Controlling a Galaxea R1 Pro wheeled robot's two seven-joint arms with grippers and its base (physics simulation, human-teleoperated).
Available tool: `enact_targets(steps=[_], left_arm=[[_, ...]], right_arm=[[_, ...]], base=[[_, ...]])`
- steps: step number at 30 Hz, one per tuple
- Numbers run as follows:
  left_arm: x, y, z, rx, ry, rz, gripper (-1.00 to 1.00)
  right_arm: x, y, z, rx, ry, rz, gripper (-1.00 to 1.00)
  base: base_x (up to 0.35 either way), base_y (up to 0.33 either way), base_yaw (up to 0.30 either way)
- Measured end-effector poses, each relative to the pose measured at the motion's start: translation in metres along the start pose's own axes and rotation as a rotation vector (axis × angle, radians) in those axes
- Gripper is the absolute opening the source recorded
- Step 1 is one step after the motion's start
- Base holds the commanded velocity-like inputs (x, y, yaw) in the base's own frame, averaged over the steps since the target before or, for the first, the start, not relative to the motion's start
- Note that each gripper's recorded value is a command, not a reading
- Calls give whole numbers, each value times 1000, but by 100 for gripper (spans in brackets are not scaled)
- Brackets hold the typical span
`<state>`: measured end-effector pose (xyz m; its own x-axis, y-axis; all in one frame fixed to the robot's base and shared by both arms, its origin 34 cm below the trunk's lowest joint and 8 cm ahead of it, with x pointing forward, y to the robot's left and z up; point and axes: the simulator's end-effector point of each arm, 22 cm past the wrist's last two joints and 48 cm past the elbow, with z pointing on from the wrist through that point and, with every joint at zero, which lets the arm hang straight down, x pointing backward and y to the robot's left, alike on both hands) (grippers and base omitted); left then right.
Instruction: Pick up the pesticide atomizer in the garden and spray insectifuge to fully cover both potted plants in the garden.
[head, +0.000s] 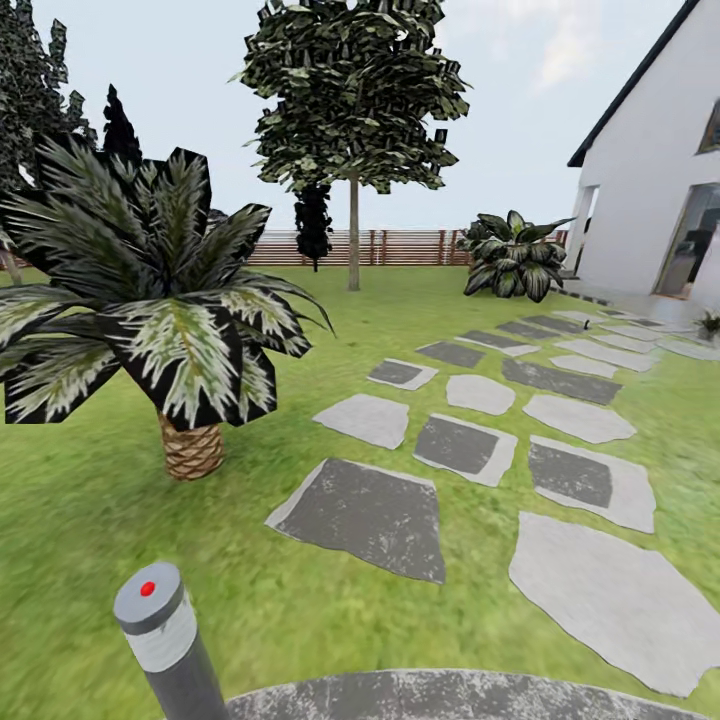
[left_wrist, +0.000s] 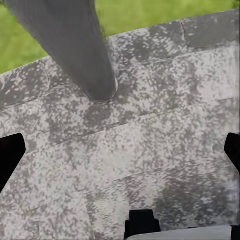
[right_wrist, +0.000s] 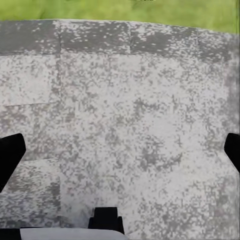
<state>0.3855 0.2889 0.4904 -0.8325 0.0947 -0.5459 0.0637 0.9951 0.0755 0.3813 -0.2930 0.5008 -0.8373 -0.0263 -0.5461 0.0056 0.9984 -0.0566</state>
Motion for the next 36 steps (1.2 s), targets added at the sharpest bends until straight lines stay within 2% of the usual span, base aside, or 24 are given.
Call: enact_targets(steps=[10,15,23,27,29,31,36], left_arm=[[0,3,0,-5,0,-2,100],[0,6,0,-9,0,-2,100],[1,7,0,-11,1,-3,100],[1,8,0,-12,1,-5,100],[0,8,0,-12,-1,-6,100],[0,8,0,-12,-1,-6,100],[0,7,0,-12,-2,-6,100]], right_arm=[[0,0,0,0,0,0,100],[0,1,0,-1,0,-1,100],[3,2,0,-5,7,-8,100],[42,5,-5,-7,89,-5,100],[88,11,-14,-14,187,1,100],[112,17,-21,-21,240,5,100],[149,20,-35,-25,322,5,100]], base=[[244,-189,-284],[316,-37,-267],[333,-2,-48],[334,0,-3],[335,-38,0],[334,-75,0],[323,-108,0]])
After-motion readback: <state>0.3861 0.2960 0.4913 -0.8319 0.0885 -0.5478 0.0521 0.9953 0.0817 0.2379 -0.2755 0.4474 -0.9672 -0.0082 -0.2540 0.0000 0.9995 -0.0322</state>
